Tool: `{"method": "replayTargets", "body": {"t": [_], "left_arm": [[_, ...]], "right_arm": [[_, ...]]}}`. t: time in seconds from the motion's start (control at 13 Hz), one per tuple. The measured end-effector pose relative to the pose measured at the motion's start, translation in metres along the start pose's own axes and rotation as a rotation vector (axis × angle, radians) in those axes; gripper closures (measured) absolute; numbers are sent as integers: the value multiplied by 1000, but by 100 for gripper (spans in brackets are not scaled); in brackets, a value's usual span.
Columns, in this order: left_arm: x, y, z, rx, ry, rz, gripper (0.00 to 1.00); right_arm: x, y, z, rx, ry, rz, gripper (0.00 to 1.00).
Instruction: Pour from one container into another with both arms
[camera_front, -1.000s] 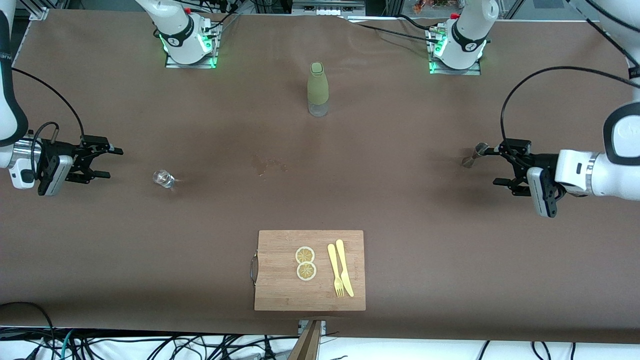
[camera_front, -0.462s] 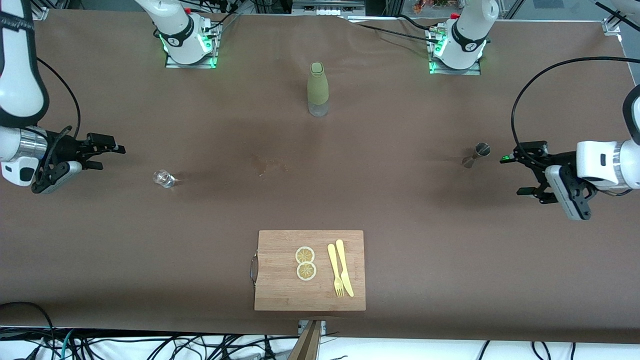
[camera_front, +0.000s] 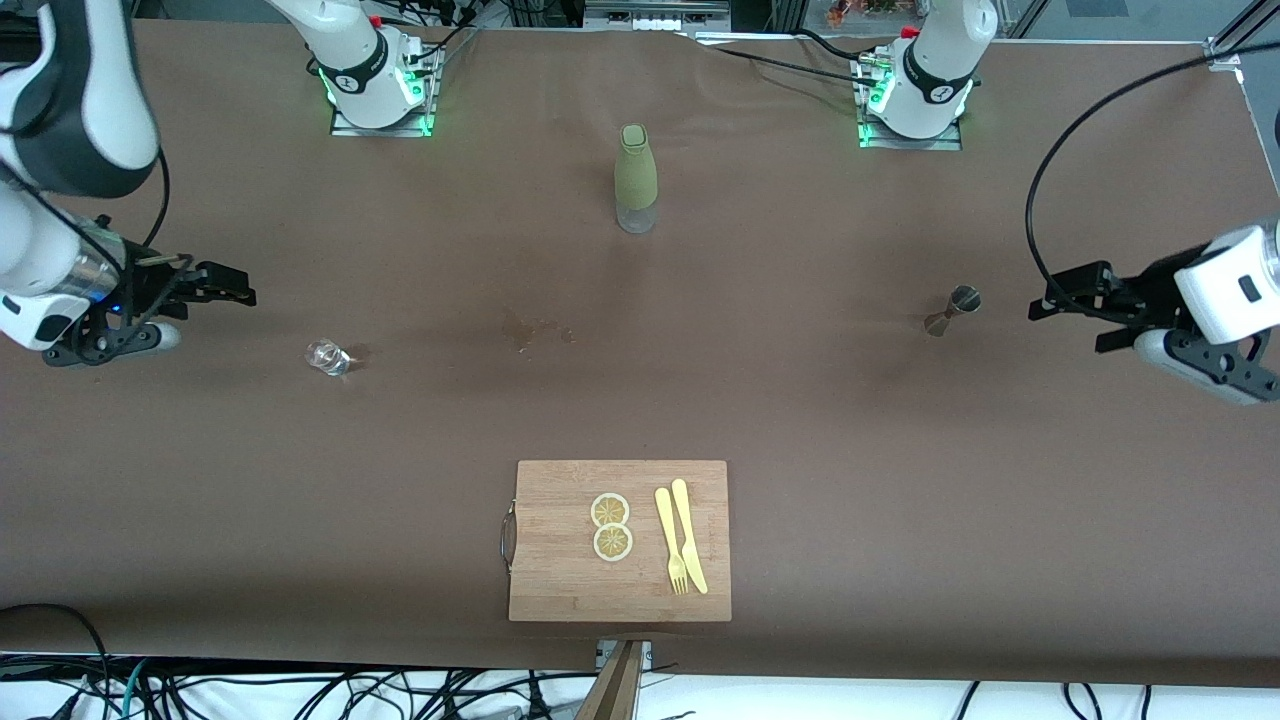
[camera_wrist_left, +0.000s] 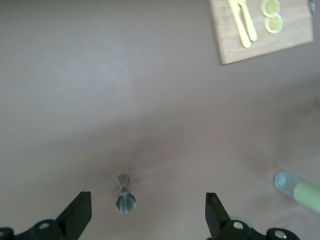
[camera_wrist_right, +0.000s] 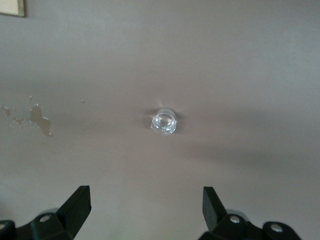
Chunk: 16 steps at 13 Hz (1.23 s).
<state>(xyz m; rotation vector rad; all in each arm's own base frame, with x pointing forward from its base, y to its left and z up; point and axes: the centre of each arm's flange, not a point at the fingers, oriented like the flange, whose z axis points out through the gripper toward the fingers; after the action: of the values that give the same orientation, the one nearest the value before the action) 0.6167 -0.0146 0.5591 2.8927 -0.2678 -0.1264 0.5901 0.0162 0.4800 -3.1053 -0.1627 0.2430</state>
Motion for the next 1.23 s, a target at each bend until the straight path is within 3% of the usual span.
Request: {"method": "replayTargets", "body": {"t": [0.23,0.38,0.69,0.92,1.23], "left_arm": [[-17,18,-13,13,-41,-200,0],[-21,24,-12,14,-69,-224,0],[-22,23,-10,150,-81,-213,0],[-19,60,-9,274,-79,-134,0],[-18,75,-6,262,-78,-119,0]], "right_arm": [[-5,-32,-45,-26,14,118,0],[-11,-24,-71,-24,35,158,0],[-20,-3,-91,-26,68,196,0],[-22,7,-92,-23,70,214,0],[-22,9,-92,-23,70,216,0]]}}
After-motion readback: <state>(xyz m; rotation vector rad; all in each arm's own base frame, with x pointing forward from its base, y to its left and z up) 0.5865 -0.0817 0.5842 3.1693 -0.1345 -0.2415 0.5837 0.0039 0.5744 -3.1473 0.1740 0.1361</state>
